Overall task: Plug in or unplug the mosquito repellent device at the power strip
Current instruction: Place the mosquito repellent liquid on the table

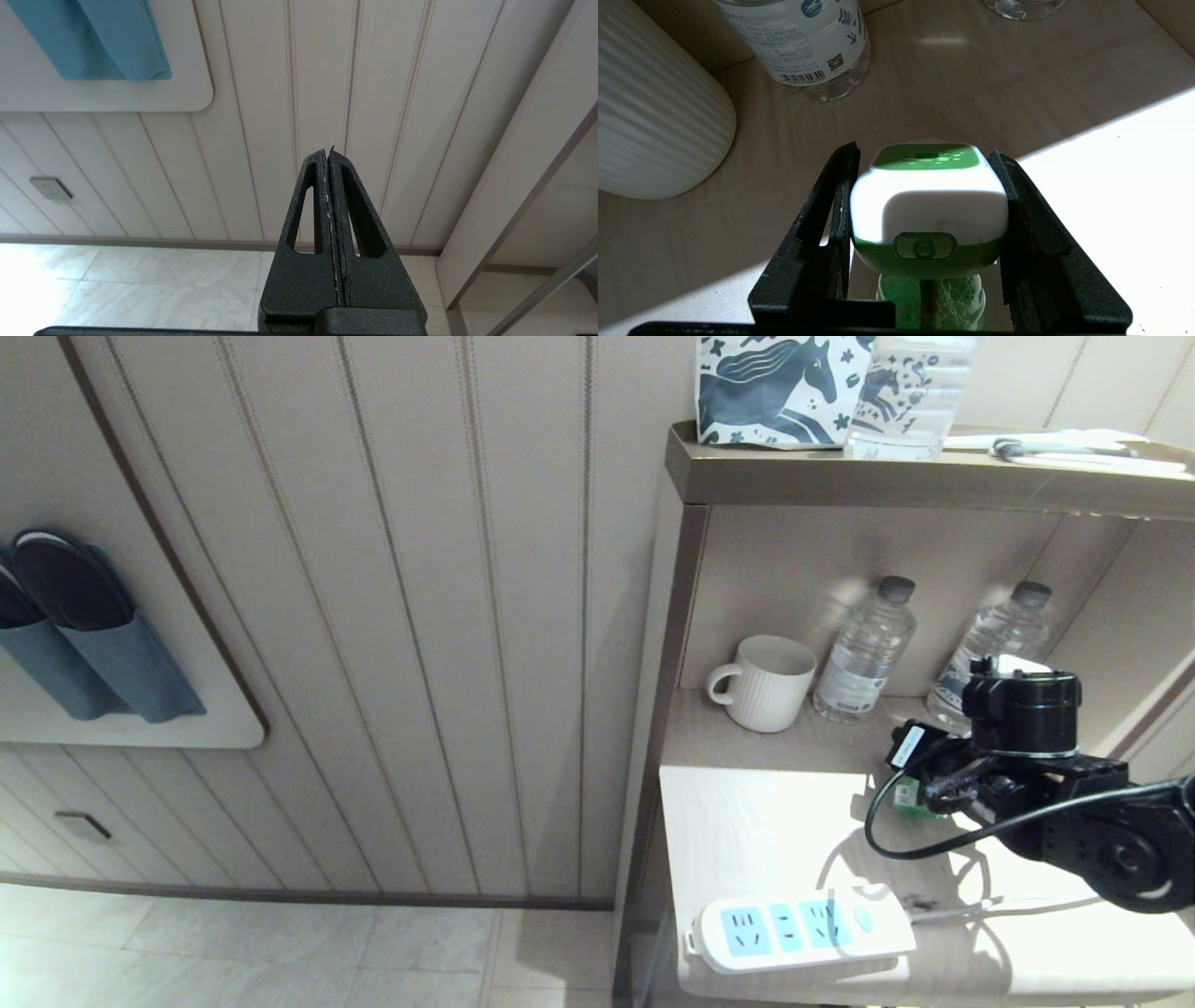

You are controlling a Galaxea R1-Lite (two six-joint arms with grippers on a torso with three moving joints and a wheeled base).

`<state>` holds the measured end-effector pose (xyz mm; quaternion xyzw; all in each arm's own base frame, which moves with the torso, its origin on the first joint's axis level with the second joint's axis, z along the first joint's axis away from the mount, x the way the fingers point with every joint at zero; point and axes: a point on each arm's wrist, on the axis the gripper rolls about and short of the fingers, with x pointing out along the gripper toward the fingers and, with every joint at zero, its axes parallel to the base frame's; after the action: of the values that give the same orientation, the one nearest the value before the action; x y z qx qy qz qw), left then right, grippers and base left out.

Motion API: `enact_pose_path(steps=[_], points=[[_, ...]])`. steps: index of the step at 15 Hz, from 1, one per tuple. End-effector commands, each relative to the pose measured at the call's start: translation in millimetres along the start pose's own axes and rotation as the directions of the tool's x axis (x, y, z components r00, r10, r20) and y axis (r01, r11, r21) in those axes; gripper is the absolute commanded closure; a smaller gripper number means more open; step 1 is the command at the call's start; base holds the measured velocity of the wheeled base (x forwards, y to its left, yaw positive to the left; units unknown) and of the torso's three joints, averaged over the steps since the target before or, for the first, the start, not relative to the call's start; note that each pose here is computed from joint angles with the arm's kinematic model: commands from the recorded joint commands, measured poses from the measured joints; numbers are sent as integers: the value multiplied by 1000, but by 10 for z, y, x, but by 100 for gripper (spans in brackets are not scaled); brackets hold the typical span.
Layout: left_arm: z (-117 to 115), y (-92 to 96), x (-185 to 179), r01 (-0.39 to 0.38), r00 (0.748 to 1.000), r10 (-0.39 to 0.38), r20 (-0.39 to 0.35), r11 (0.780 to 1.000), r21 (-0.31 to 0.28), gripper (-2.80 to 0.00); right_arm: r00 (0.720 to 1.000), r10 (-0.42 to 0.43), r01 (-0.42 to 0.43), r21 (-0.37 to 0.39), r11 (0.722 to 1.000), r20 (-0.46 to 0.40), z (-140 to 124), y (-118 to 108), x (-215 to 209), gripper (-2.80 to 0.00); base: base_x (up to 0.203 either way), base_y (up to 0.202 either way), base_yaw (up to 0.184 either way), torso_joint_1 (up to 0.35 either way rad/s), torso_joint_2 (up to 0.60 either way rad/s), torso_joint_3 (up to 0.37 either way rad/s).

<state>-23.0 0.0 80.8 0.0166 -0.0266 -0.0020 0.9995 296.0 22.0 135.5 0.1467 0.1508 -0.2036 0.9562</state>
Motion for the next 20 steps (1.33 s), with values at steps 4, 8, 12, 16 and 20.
enact_pose_path(steps=[4,8,12,16,20], points=[[0,0,1,0,1000,0,-1,1000,0,0,1000,8,-8,18,1000,-12,11,-12,31,0,0,0,0,0,0,0],[2,0,1,0,1000,0,0,1000,0,0,1000,5,-4,17,1000,-14,8,-19,47,0,0,0,0,0,0,0],[0,0,1,0,1000,0,-1,1000,0,0,1000,5,-4,20,1000,-16,18,-40,62,0,0,0,0,0,0,0],[0,0,1,1,1000,-1,-1,1000,0,0,1000,3,-3,19,1000,-18,12,-43,62,0,0,0,0,0,0,0],[0,0,1,0,1000,0,-1,1000,0,0,1000,4,-3,21,1000,-17,15,-45,55,0,0,0,0,0,0,0]])
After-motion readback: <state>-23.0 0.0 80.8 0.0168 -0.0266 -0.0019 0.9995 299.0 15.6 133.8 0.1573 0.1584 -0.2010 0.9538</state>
